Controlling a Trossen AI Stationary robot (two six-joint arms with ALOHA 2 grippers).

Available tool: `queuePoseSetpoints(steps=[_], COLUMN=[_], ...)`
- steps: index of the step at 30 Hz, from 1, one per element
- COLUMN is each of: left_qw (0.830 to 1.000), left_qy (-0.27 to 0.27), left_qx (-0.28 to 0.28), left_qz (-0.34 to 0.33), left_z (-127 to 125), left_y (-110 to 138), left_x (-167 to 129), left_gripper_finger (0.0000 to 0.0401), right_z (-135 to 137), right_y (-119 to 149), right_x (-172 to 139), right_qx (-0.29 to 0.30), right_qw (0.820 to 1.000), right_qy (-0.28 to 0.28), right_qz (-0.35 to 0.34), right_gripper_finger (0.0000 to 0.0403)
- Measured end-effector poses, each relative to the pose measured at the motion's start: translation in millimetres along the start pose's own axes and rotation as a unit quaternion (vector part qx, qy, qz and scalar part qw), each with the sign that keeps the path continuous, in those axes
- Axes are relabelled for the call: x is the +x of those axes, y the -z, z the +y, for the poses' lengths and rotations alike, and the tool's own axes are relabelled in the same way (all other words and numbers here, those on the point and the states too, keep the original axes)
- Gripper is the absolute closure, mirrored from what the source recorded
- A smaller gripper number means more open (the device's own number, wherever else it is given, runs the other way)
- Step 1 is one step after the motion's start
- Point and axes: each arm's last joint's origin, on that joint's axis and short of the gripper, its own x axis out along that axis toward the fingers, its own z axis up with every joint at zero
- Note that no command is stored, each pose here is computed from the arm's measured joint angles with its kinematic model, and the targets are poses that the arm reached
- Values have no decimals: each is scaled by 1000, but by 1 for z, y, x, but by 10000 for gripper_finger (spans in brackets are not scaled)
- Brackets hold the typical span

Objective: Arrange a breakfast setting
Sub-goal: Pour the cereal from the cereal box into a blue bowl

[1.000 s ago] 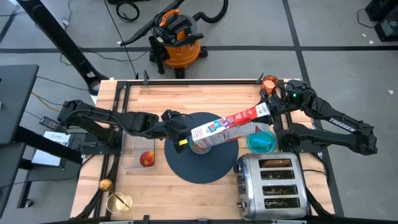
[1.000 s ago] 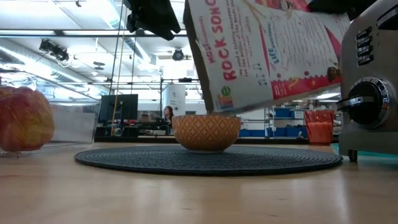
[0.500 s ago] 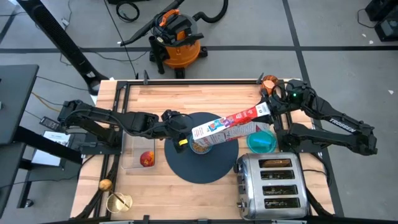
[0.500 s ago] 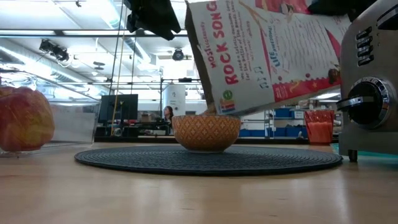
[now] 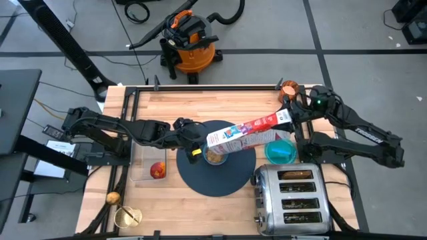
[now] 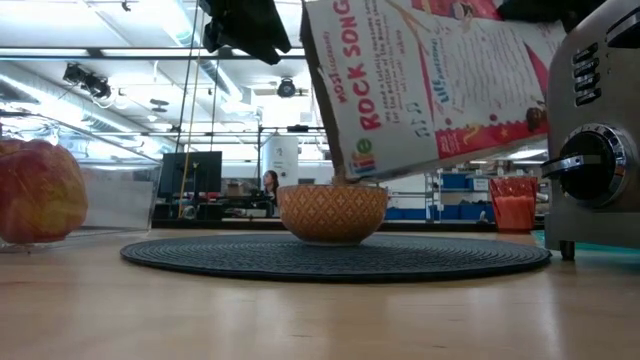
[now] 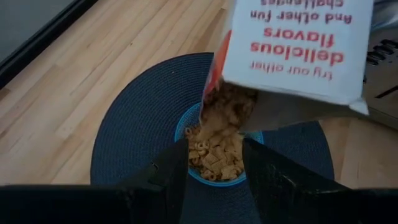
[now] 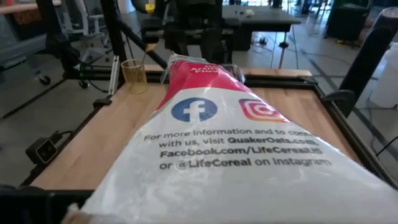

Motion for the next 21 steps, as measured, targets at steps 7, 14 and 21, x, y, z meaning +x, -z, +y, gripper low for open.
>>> queuePoseSetpoints(steps=[7, 14, 21], left_qw=[1000, 1000, 999], left_qy=[-1, 1, 26], left_qx=[-5, -20, -41], left_qz=[0, -8, -16], left_z=[1, 5, 9], left_y=[0, -4, -10], left_x=[0, -2, -11], left_gripper_finger=[244, 244, 244], right_z=[5, 9, 13], right_y=[1, 0, -1], right_x=[-7, -12, -18], right_qx=[4, -1, 7], right_qw=[1000, 1000, 1000], right_qy=[2, 17, 19], right_qz=[1, -8, -23], right_gripper_finger=[201, 201, 201])
